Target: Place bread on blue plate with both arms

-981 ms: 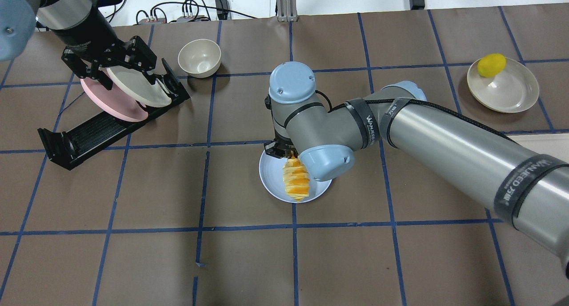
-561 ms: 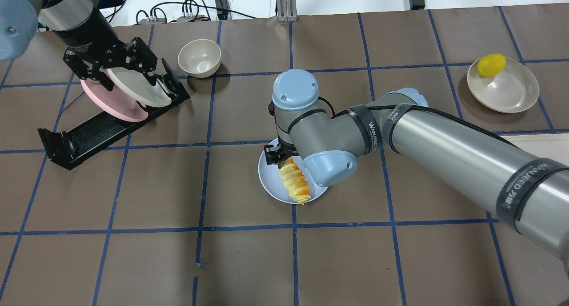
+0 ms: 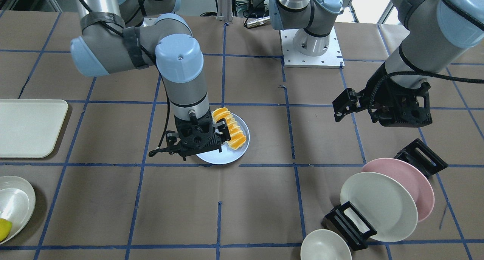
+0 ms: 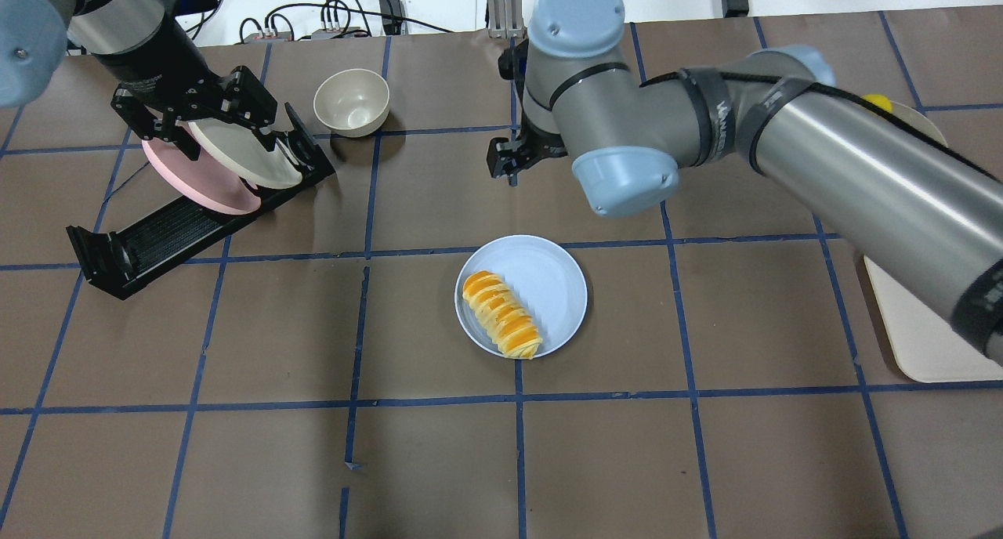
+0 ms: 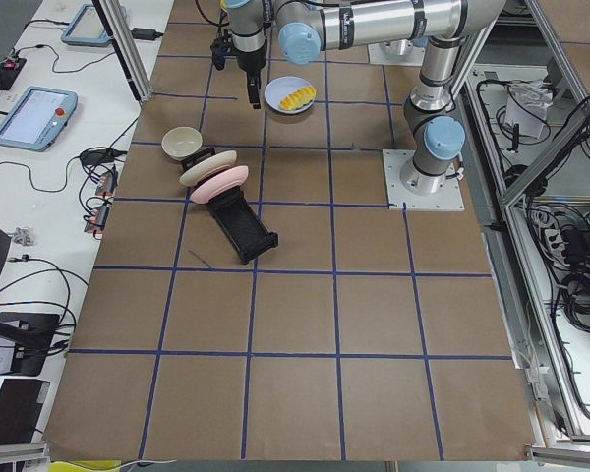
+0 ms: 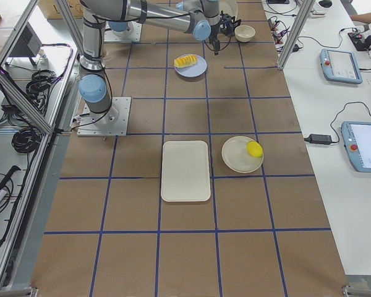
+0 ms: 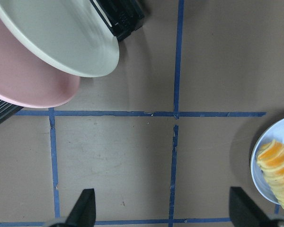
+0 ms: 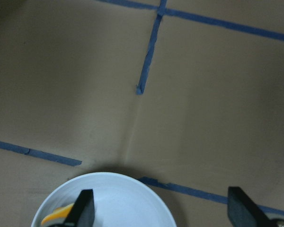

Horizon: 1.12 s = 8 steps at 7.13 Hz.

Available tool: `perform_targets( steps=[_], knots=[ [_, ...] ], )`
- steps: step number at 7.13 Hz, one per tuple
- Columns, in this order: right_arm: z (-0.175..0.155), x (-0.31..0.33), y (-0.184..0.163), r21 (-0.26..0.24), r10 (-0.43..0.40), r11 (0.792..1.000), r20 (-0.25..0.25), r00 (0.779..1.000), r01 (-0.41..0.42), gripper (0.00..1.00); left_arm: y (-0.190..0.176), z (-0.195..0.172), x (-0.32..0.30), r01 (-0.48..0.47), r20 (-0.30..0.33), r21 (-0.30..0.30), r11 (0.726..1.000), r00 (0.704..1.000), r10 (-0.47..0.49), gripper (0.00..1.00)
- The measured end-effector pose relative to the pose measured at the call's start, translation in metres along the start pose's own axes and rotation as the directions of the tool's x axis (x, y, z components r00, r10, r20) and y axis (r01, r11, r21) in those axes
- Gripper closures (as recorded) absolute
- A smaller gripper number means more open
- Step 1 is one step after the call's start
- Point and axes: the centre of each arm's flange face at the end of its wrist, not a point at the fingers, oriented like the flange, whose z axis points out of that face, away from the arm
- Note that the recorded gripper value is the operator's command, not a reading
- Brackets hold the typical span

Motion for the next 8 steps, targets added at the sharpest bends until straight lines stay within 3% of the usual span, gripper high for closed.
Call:
perform_targets(
  steps=[1,2,3,4,6,8],
  knots=[
    [-0.022,0.043,-0.011,-0.008,0.006,1.0,-0.015,1.0,-0.006,0.0,0.0,0.0,0.0,0.0,0.0,0.0,1.0,1.0,0.0,0.0],
    [-0.048,0.09,-0.005,-0.056,0.048,0.997,-0.027,0.998,-0.049,0.0,0.0,0.0,-0.001,0.001,0.0,0.001,1.0,1.0,-0.001,0.0],
    [-0.075,0.133,0.009,-0.101,0.065,0.993,-0.032,0.997,-0.068,0.0,0.0,0.0,-0.001,0.001,0.0,0.001,1.0,1.0,-0.001,0.0],
    [-0.099,0.163,0.025,-0.119,0.03,0.992,-0.026,0.999,-0.033,0.0,0.0,0.0,-0.001,0.001,0.0,0.001,1.0,1.0,-0.001,0.0],
    [-0.138,0.175,0.054,-0.157,-0.007,0.988,-0.011,1.0,0.005,0.03,-0.001,0.0,-0.001,0.001,0.0,0.002,1.0,1.0,-0.001,0.0],
    [-0.168,0.16,0.076,-0.182,0.098,0.979,0.016,0.995,-0.093,0.0,-0.001,0.0,-0.001,0.0,0.0,0.002,1.0,1.0,0.0,0.0]
  ],
)
